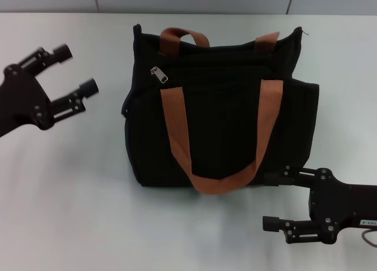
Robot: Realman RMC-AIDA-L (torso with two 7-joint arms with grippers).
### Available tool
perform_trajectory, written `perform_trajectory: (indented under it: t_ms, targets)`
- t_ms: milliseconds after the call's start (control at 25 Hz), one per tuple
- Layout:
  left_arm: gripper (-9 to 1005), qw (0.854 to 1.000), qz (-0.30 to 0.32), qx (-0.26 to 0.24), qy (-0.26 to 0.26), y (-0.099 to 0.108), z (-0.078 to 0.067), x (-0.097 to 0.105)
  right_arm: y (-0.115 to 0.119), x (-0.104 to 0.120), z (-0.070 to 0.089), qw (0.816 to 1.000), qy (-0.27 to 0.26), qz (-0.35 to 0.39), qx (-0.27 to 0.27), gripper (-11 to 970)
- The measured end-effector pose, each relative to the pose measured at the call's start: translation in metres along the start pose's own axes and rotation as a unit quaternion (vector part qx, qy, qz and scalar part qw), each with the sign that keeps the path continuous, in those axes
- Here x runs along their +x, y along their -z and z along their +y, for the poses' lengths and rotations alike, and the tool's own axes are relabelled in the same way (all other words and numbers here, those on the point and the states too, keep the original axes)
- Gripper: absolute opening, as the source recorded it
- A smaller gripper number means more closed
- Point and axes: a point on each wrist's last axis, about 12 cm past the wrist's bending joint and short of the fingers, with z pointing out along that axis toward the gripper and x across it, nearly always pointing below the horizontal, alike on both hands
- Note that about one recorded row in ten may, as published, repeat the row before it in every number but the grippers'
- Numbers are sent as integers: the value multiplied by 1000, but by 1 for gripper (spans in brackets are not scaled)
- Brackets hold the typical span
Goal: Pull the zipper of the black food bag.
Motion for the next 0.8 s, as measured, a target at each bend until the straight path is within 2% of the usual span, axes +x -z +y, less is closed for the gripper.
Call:
perform_trajectory:
  t_ms: [160,360,440,480,800]
  targets:
    - [801,997,63,33,-1,-13,6,4,1,0,0,1000,-9,1,1,807]
    - [797,995,81,57,-6,-30,5,6,2,0,-2,1000,-11,3,5,808]
    - [795,995,81,57,-6,-30,5,6,1,0,-2,1000,-11,4,6,808]
    - [795,994,90,57,-15,-41,8,7,1,0,-2,1000,-11,4,6,808]
    - [788,990,118,52,-52,-65,17,5,1,-2,-3,1000,-11,3,5,808]
